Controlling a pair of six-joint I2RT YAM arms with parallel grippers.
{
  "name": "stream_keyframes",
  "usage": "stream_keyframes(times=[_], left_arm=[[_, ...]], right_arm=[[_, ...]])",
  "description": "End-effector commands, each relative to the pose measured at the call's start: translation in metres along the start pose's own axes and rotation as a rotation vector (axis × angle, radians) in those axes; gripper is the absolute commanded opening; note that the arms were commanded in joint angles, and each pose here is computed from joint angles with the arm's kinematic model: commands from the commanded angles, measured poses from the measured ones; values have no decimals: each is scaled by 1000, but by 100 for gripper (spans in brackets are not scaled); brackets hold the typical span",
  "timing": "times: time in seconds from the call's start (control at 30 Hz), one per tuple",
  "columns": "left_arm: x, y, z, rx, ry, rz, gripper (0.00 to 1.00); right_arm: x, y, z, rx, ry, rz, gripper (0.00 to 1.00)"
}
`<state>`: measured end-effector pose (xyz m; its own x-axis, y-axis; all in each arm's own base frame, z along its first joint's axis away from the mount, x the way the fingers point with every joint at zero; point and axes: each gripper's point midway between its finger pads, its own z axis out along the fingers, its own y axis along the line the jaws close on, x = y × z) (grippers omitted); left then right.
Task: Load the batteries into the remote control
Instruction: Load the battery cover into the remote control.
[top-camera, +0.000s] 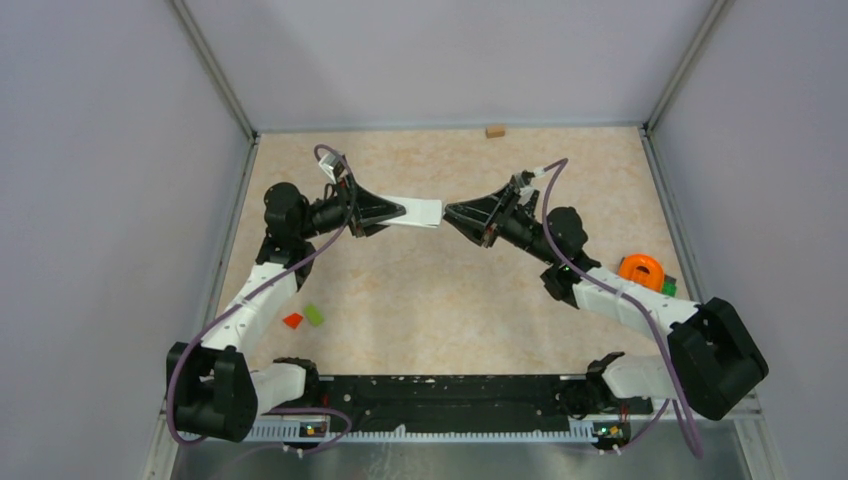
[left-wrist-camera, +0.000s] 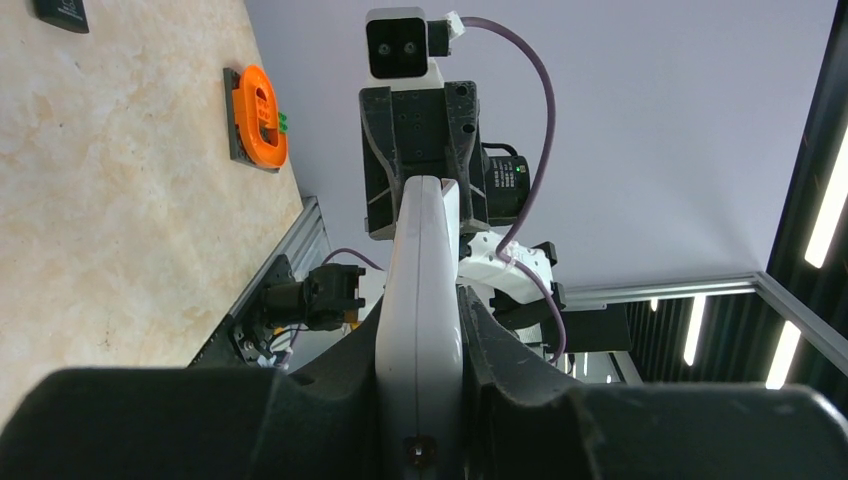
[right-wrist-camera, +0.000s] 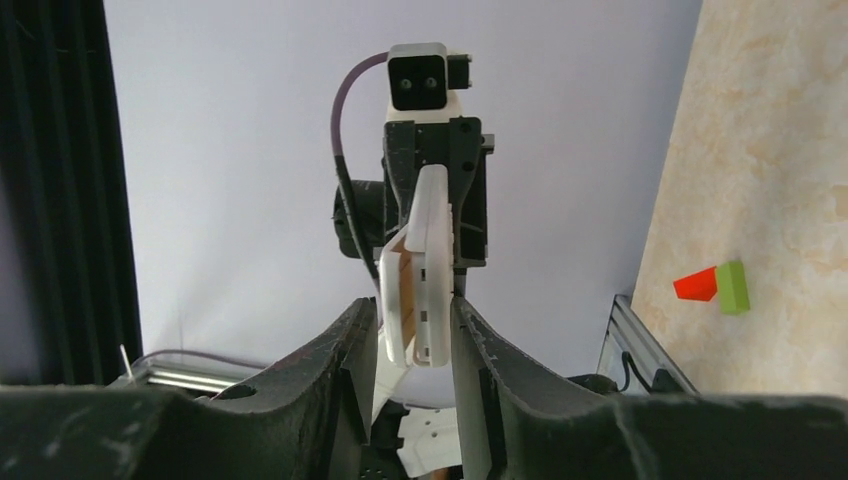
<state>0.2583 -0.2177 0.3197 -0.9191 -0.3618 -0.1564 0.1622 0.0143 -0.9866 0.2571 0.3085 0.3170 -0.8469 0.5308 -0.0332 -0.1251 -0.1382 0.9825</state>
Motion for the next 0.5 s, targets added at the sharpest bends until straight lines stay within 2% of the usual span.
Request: stream_keyframes(times=[0.0,0.1,0.2,0.47], left_arm=[[0,-26,1,59,0,106,0],[0,-23,1,55,4,104,0],[0,-21,1,52,6,102,0],[2,-20,0,52,12,107,0]], right_arm=[[-4,9,-2,3,-19,-35,38],[-4,9,-2,15,-15,-85,55],[-5,14,1,5,-18,-135,64],[-8,9,15,47,18,-225,69]])
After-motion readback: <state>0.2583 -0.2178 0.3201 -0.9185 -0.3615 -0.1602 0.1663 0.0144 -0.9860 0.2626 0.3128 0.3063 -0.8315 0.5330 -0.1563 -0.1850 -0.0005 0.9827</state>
